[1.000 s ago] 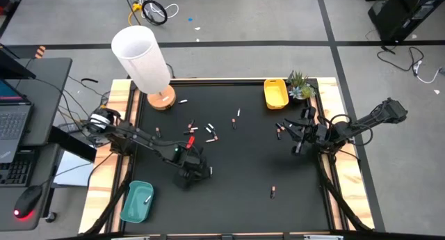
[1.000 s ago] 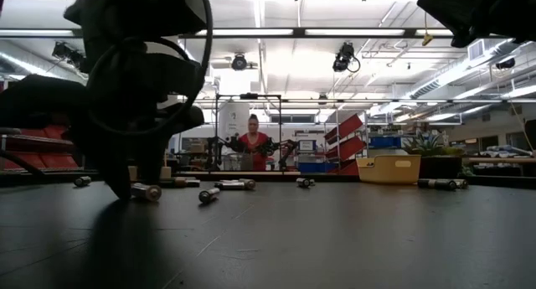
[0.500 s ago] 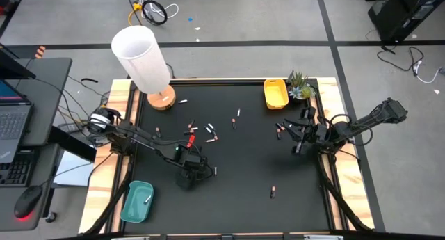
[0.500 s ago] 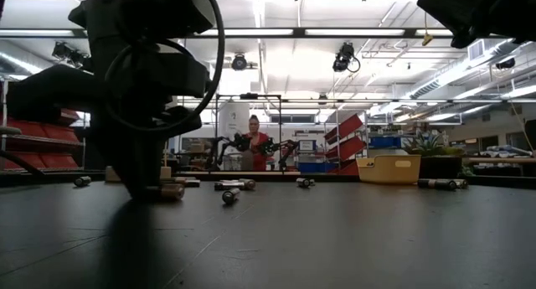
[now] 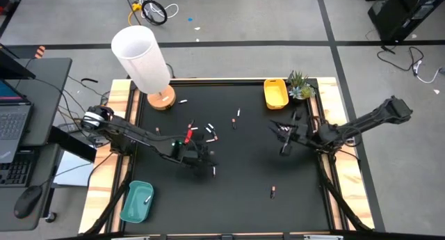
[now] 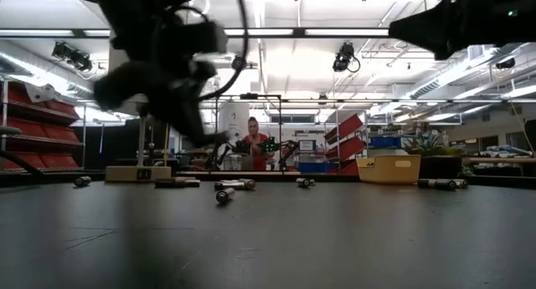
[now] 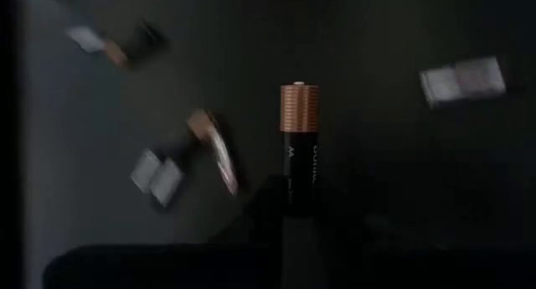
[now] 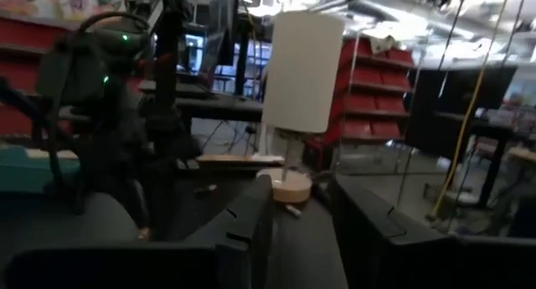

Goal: Sort batteries
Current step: Put the black battery into the yellow bin

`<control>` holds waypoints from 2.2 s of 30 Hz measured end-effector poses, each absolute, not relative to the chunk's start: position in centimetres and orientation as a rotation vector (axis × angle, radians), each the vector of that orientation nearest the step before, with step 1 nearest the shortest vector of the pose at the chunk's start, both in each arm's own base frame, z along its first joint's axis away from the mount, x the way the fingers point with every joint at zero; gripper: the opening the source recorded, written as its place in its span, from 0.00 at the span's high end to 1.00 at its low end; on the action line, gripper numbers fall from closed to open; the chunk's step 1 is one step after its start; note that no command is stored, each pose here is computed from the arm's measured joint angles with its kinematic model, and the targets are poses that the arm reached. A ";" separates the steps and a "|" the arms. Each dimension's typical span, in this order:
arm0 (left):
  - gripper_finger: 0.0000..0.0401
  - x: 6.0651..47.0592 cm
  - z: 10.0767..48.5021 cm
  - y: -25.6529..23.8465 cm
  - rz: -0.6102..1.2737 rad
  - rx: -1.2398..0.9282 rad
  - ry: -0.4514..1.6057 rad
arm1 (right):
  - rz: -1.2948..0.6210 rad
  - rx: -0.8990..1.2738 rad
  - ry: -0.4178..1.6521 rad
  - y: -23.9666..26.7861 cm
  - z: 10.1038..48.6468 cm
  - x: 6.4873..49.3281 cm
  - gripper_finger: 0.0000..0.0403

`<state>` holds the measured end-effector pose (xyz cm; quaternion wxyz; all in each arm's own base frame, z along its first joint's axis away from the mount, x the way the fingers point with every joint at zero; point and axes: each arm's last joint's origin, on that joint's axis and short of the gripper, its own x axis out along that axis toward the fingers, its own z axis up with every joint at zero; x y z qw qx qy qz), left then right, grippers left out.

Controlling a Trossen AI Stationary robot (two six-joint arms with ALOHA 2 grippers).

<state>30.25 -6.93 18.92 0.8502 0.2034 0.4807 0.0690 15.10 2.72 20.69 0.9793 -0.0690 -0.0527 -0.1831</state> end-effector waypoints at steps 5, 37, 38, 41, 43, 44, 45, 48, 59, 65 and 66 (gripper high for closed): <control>0.87 32.4 19.1 -5.6 0.179 0.421 0.707 | -0.327 -0.091 -0.146 3.0 20.3 16.3 0.66; 0.87 33.3 21.9 1.1 0.141 0.127 -0.023 | -0.261 -0.149 -0.081 2.1 22.6 28.6 0.55; 0.87 33.3 21.9 1.1 0.141 0.124 -0.023 | -0.261 -0.148 -0.083 2.1 22.6 28.7 0.56; 0.87 33.3 22.0 1.1 0.142 0.118 -0.035 | -0.261 -0.127 -0.091 2.1 22.8 28.7 0.60; 0.87 33.3 22.0 1.1 0.142 0.117 -0.035 | -0.262 -0.126 -0.094 2.1 22.8 28.7 0.66; 0.87 33.3 22.1 1.1 0.142 0.117 -0.036 | -0.263 -0.125 -0.095 2.0 22.8 28.7 0.70; 0.87 33.3 22.1 1.1 0.142 0.117 -0.037 | -0.268 -0.122 -0.095 1.9 22.8 28.7 0.76; 0.87 33.3 22.1 1.0 0.142 0.118 -0.036 | -0.260 -0.095 -0.084 1.3 22.7 28.8 0.91; 0.75 33.2 21.8 1.2 0.218 0.069 -0.008 | -0.265 -0.088 -0.075 0.2 22.6 28.8 0.92; 0.49 33.1 21.1 1.6 0.345 0.079 0.070 | -0.370 -0.096 -0.040 -1.3 22.6 28.5 0.92; 0.46 33.1 20.9 1.6 0.373 0.083 0.093 | -0.405 -0.097 -0.023 -1.8 22.7 28.4 0.92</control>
